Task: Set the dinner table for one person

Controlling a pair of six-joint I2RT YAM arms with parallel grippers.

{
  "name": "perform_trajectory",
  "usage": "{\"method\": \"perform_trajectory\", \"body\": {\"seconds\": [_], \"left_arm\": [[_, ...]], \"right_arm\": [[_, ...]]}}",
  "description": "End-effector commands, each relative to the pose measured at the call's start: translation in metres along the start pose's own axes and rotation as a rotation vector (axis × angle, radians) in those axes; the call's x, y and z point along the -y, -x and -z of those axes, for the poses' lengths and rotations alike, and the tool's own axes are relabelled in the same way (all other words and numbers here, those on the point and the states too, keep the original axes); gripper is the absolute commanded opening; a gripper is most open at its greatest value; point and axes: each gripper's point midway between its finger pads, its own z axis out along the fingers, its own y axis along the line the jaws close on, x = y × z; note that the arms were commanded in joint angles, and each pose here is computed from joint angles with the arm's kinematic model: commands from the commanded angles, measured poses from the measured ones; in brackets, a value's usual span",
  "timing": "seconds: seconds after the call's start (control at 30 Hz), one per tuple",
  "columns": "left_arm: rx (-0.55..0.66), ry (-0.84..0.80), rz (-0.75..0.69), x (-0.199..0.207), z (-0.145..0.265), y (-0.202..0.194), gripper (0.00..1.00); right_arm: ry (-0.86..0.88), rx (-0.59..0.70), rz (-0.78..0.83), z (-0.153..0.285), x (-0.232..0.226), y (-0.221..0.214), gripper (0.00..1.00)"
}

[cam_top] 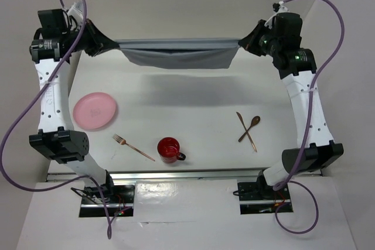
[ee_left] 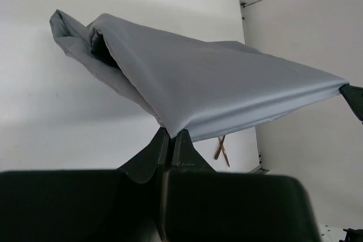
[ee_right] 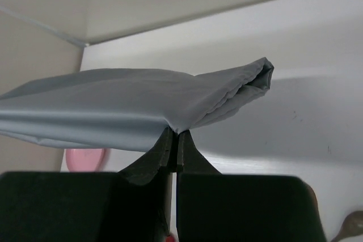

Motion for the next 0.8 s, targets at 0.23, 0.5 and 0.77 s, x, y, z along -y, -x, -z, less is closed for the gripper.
{"method": "perform_trajectory", "body": {"seconds": [0.23,0.5,0.77], "left_arm": [[0.108,0.134,-0.052,-0.021,0.042,0.010,0.00],[0.069,0.095,-0.005,-0.038,-0.003,0.027,0.00],[0.036,0.027,0.003,-0.042,-0.060,0.047,0.00]], "right_arm": [[-0.066,0.090,-0.003,0.030,0.015,0.017,0.00],[-0.042,0.074,-0.003,-0.026,0.016,0.029,0.00],[-0.013,0.063,-0.013,-0.095,0.025,0.039,0.00]]}}
